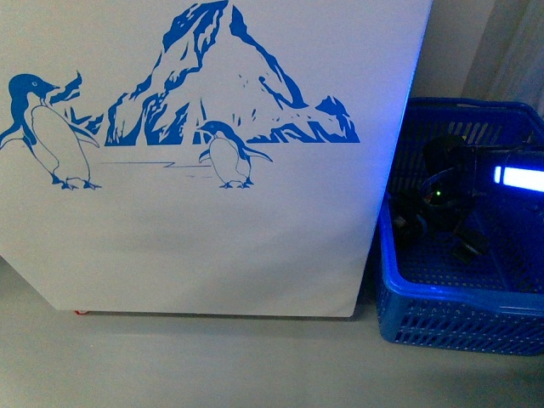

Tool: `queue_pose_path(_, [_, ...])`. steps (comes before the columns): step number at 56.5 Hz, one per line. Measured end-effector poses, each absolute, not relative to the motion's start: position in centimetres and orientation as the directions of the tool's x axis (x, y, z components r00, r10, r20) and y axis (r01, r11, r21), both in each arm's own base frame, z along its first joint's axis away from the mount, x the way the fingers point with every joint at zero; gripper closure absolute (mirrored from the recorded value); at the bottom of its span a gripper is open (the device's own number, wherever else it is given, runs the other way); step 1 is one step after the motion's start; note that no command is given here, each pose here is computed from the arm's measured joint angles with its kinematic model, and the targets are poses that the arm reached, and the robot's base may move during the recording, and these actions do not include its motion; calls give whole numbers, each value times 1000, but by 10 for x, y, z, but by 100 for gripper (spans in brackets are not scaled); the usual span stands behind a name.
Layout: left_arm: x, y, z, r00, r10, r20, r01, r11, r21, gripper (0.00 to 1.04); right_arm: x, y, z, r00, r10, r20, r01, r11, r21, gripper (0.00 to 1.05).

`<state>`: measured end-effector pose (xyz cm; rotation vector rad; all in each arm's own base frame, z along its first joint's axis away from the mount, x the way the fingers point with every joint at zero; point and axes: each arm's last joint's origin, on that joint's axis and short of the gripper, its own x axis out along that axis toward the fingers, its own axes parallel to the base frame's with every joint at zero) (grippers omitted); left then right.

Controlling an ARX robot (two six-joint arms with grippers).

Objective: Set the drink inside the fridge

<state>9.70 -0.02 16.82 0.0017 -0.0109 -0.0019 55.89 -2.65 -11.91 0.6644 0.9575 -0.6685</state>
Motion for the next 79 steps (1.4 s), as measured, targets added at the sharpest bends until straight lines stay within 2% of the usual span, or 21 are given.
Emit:
queue_pose_path(7, [97,0,168,1000,-2,11,2,1000,2,8,560,-23,-119,418,-246,-875,737,654,169,8])
queue_pose_path(30, [97,0,168,1000,-2,11,2,1000,2,8,560,-10,-119,429,-215,-877,681,715,159,8])
queue_pose_path(63, [97,0,168,1000,-2,11,2,1000,2,8,561,-11,-119,437,-182,-881,697,687,204,8])
queue_pose_path(79, [97,0,168,1000,-2,11,2,1000,2,8,557,-7,-126,411,-152,-899,700,684,205,8])
